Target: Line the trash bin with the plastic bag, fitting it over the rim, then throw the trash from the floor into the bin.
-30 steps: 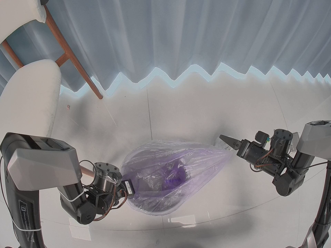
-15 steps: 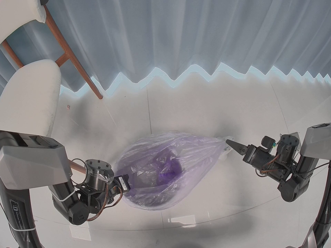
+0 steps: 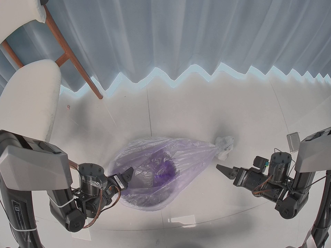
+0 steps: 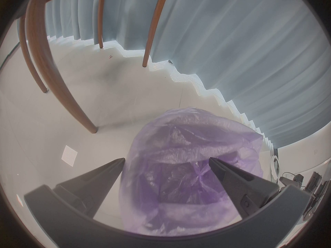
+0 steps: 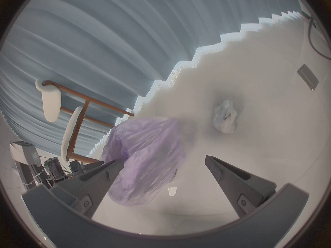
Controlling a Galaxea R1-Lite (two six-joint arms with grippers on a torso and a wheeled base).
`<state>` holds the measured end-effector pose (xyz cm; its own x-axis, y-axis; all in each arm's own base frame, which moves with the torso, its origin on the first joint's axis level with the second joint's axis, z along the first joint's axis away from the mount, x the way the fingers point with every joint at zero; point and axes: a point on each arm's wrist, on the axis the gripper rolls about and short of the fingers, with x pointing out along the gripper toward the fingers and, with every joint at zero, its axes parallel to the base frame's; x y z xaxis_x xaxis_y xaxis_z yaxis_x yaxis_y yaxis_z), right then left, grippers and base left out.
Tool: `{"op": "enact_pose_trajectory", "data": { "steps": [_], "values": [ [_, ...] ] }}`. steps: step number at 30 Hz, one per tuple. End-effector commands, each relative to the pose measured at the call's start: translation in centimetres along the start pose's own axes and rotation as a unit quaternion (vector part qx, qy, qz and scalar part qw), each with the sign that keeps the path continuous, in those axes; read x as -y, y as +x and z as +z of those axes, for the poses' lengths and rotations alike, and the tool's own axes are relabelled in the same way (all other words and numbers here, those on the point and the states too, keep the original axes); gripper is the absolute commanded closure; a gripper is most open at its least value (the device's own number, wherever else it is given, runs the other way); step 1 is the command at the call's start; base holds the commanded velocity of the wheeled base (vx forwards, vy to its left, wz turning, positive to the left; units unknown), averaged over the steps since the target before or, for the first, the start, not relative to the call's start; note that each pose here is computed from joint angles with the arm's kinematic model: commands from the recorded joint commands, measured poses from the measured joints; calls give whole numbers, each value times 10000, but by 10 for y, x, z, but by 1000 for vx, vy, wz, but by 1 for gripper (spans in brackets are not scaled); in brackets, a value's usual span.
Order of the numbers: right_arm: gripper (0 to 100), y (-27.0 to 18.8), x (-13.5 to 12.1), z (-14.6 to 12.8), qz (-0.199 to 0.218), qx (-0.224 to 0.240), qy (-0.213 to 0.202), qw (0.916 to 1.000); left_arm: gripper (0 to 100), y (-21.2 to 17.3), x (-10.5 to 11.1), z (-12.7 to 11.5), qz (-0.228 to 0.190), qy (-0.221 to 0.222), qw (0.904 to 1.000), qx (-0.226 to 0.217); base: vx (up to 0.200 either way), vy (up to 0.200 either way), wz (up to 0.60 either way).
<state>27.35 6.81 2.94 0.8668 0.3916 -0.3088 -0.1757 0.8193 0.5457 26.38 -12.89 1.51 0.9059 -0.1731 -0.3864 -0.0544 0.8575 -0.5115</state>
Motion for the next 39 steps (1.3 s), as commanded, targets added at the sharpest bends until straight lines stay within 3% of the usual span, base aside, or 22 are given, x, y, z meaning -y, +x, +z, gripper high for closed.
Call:
{"op": "enact_pose_trajectory", "data": {
  "steps": [1,11,14,19,21,22,25,32,33,39],
  "values": [
    [0,-2,-18,-13,172,-158,-4,9997,0,-22,-5,2,59,-14,9999,-80,0,0,0],
    [0,-1,-43,-31,295,-305,28,9991,0,-73,-9,20,-177,-153,9995,194,0,0,0],
    [0,0,-55,-42,389,-430,182,9982,0,-87,-6,25,-320,-184,9989,283,0,0,0],
    [0,18,-59,-44,297,-192,298,9989,0,-122,2,38,-865,-309,9941,583,0,0,0],
    [0,18,-59,-44,297,-192,298,9989,0,-122,2,38,-865,-309,9941,583,0,0,0],
    [0,30,-57,-38,182,51,453,9988,0,-147,15,48,-1470,-573,9839,840,0,0,0],
    [0,42,-50,-20,156,441,605,9971,0,-172,17,54,-1787,-623,9778,895,0,0,0],
    [0,50,-26,7,-267,801,740,9937,0,-189,14,59,-1942,-686,9738,966,0,0,0],
    [0,56,-11,30,-407,1168,786,9892,0,-197,12,62,-2044,-499,9720,1045,0,0,0],
    [0,74,2,27,-736,934,743,9901,0,-199,9,62,-1995,-106,9743,1039,0,0,0]
  ]
}}
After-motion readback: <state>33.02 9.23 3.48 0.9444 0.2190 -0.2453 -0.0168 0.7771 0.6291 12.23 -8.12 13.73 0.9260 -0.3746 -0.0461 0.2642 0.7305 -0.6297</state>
